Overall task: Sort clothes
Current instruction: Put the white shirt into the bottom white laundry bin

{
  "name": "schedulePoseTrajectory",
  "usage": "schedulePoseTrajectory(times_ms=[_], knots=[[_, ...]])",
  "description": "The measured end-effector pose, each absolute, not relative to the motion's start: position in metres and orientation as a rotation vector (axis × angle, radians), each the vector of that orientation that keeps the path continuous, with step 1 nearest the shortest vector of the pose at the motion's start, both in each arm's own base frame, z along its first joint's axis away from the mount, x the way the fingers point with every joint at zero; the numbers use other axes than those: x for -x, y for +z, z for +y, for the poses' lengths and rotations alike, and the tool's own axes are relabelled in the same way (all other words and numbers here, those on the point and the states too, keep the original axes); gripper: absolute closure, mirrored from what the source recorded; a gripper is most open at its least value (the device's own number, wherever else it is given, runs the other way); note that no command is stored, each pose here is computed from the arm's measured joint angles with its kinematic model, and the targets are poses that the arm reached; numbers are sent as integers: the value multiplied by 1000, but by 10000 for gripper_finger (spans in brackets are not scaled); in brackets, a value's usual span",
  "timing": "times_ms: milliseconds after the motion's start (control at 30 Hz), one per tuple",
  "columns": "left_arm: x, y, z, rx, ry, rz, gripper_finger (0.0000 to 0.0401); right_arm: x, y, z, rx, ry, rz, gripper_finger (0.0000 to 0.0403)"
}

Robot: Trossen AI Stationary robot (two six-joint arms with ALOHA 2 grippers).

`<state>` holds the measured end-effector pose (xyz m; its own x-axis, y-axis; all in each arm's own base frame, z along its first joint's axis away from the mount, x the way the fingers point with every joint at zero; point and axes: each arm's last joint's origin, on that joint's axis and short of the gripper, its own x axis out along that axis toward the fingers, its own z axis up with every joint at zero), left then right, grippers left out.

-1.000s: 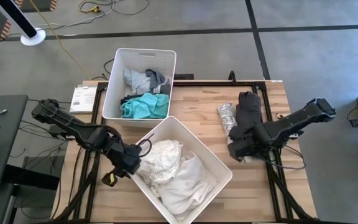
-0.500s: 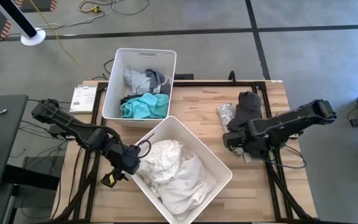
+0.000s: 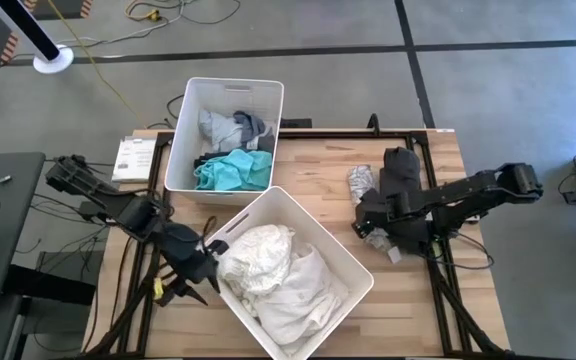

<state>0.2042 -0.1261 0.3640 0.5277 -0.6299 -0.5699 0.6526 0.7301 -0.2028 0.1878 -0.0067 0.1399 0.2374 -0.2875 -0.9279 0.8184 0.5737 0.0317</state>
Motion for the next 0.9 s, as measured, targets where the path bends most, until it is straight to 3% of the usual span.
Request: schedulePoseTrajectory(times_ms=[167,300,600,900], knots=[[-192,373,-127,-54,-743,609,236,-185,130,-7,-588,-830,1092,102],[-186,378,-128,-71,-714,574,236,-187,125,-4,-563,-830,1106,142],[-179,380,-133,-118,-644,544,236,-192,125,2,-537,-775,1091,355],[-171,374,-132,-191,-517,605,236,-205,161,4,-503,-684,1070,360]])
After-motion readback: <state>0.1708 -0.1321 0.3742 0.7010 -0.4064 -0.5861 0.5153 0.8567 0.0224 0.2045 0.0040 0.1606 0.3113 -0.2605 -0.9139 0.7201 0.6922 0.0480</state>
